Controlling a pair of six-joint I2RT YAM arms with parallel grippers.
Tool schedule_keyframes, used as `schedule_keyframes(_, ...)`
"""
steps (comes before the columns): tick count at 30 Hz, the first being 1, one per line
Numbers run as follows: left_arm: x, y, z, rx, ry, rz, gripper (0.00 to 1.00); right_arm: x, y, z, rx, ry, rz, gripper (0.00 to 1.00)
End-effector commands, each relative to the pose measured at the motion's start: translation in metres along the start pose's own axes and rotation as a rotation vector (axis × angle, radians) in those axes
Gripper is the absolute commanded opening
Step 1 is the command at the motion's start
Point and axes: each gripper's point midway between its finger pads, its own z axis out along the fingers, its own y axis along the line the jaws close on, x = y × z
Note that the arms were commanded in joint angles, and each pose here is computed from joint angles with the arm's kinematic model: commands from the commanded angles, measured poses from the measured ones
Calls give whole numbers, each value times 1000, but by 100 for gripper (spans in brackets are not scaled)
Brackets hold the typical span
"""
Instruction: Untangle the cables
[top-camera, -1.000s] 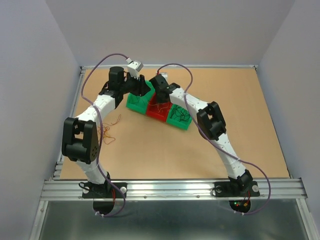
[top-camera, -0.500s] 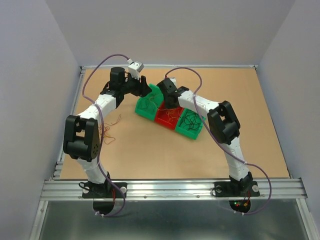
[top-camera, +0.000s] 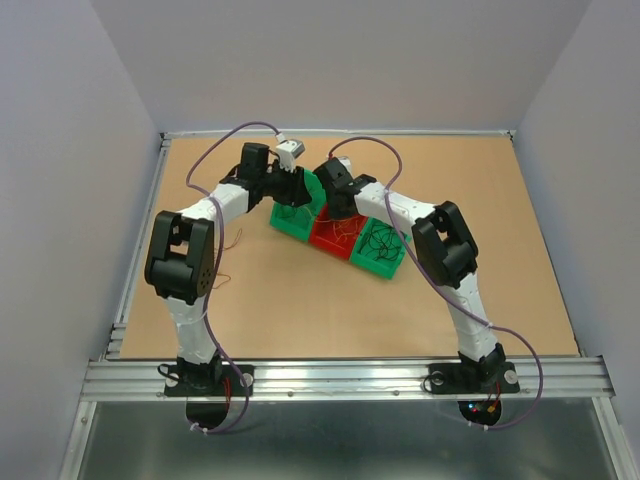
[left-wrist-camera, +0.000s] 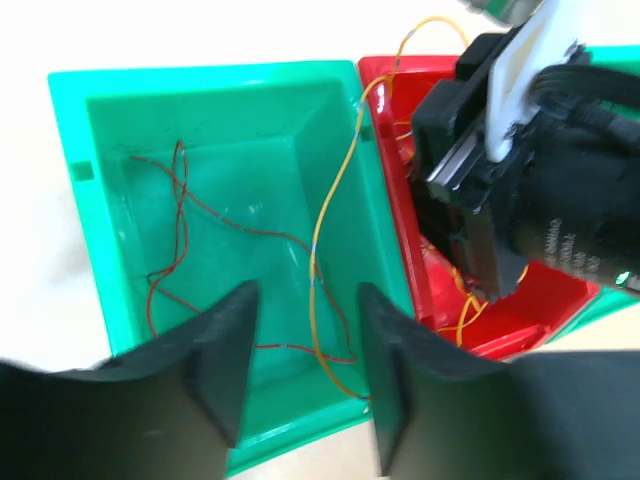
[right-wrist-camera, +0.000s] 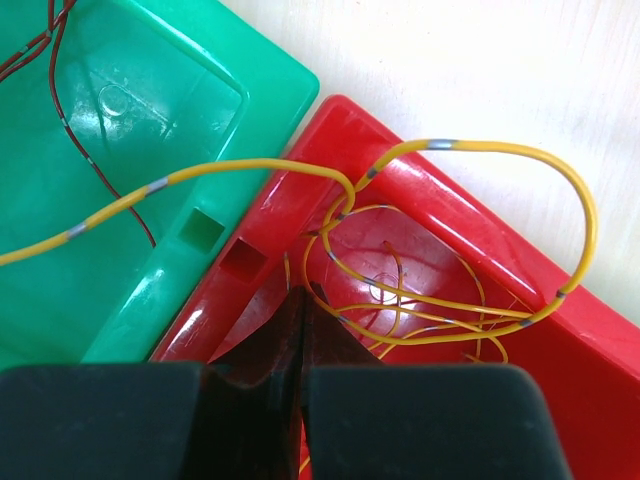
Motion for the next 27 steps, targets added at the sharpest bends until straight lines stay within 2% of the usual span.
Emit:
schedule_keyframes(1, -24, -18, 0, 49, -33, 70, 41, -24, 4, -4, -11, -69, 15, 0)
schedule_keyframes(2, -23, -19, 0, 56, -33, 72, 22, -27, 3, -6, -10, -76, 20, 1)
schedule_keyframes(5, -30, -24, -6, 58, -57, 109, 1, -38, 4, -12, -20, -118, 37, 1)
schedule_keyframes(7, -35, -30, -12, 56, -94, 143, 0, -46, 3, -24, -51, -153, 53, 0)
schedule_keyframes(10, -41, -37, -19, 32, -143, 181, 0, -72, 0, -45, -102, -270, 133, 1)
schedule_keyframes(18, -37, -59, -17, -34, -203, 270, 0, -100, -33, -84, -111, -445, 299, 6)
schedule_keyframes(21, -33, -69, -12, -57, -205, 294, 0, -104, -26, -98, -204, -471, 303, 13)
schedule_keyframes(23, -33, -66, -11, -106, -208, 307, 0, -104, -29, -100, -206, -476, 306, 20)
schedule_keyframes(25, -30, -70, -9, -103, -206, 313, 0, -103, -33, -102, -195, -480, 311, 20)
schedule_keyframes(27, -26, -71, -4, -118, -198, 315, 0, -109, -39, -110, -191, -519, 330, 25)
